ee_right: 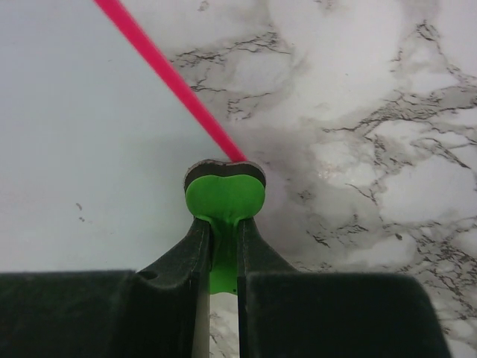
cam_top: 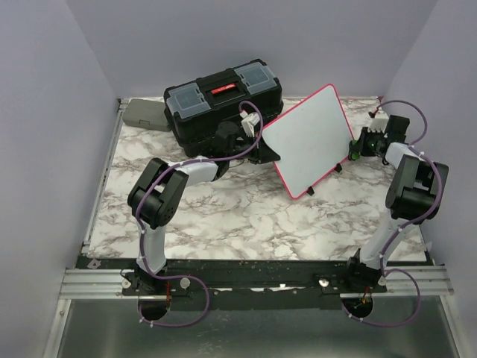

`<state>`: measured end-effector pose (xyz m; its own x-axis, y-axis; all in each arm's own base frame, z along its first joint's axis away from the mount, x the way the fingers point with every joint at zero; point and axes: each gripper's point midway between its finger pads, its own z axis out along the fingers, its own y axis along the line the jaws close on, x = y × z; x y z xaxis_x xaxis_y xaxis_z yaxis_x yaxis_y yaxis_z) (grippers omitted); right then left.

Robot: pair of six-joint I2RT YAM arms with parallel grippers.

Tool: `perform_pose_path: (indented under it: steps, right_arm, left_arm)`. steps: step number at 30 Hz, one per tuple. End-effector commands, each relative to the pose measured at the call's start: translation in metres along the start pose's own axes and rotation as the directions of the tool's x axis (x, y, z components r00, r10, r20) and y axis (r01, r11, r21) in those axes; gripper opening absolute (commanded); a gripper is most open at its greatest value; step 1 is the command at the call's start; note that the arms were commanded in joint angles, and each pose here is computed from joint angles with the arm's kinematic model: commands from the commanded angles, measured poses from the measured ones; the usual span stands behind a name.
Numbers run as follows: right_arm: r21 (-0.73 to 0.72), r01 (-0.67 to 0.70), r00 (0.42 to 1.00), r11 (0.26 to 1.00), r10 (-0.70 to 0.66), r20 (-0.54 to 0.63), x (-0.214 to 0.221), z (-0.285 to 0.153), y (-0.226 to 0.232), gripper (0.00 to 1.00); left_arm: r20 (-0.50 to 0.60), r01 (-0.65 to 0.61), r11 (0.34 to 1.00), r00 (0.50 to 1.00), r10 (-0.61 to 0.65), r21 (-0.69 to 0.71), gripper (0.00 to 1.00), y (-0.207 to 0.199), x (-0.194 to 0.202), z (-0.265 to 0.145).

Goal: Erase the whiteboard
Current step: Erase the whiteboard at the whiteboard stand.

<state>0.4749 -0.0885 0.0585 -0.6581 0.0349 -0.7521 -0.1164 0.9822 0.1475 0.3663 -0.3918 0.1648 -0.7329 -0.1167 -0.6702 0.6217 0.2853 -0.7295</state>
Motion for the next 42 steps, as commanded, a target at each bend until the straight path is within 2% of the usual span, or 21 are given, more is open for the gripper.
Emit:
perform_pose_path:
  steps: [1,6,11,13,15,17,21,26,30,35,38,42]
  right_arm:
    - [-0.221,0.028,1.000,0.975,-0.029,-0.001,-0.006,-0.005,0.054,0.01]
    - [-0.338,0.088,0.995,0.937,-0.065,0.080,-0.036,-0.010,0.108,0.01]
    - [-0.471,0.133,0.991,0.872,-0.108,0.080,-0.026,-0.015,0.199,0.01]
    - [-0.489,0.179,0.983,0.853,-0.138,0.119,-0.022,-0.023,0.240,0.01]
    - [-0.473,0.198,0.974,0.858,-0.118,0.195,-0.026,-0.031,0.258,0.01]
    - [-0.426,0.176,0.957,0.887,-0.052,0.286,-0.046,-0.038,0.255,0.01]
    - [-0.274,0.151,0.935,0.950,-0.047,0.351,-0.077,-0.033,0.216,0.01]
    - [-0.141,0.032,0.936,0.989,0.020,0.350,-0.114,-0.014,0.132,0.01]
    - [-0.127,0.034,0.956,0.991,0.005,0.292,-0.118,0.004,0.100,0.01]
    - [-0.276,0.136,0.961,0.951,-0.059,0.268,-0.094,-0.001,0.131,0.01]
    - [-0.377,0.236,0.950,0.896,-0.131,0.284,-0.076,-0.018,0.175,0.01]
    - [-0.517,0.372,0.922,0.771,-0.245,0.298,-0.042,-0.048,0.255,0.01]
  left_arm:
    - [-0.076,0.038,0.997,0.997,-0.033,0.063,0.00,-0.012,0.019,0.000]
    - [-0.077,0.038,0.998,0.996,-0.034,0.059,0.00,-0.012,0.019,-0.001]
    - [-0.074,0.036,0.997,0.997,-0.032,0.061,0.00,-0.014,0.017,-0.001]
    - [-0.076,0.034,0.998,0.997,-0.030,0.058,0.00,-0.014,0.017,-0.001]
    - [-0.077,0.034,0.998,0.997,-0.030,0.058,0.00,-0.014,0.018,-0.002]
    - [-0.078,0.035,0.998,0.996,-0.030,0.056,0.00,-0.014,0.019,-0.002]
    - [-0.081,0.036,0.998,0.996,-0.031,0.056,0.00,-0.013,0.021,-0.003]
    - [-0.081,0.035,0.997,0.996,-0.030,0.063,0.00,-0.014,0.021,-0.004]
    - [-0.081,0.033,0.997,0.996,-0.027,0.066,0.00,-0.016,0.023,-0.005]
    - [-0.078,0.034,0.997,0.997,-0.028,0.069,0.00,-0.016,0.022,-0.004]
    - [-0.077,0.039,0.997,0.996,-0.033,0.071,0.00,-0.015,0.021,-0.003]
    - [-0.076,0.040,0.997,0.997,-0.034,0.068,0.00,-0.014,0.021,-0.003]
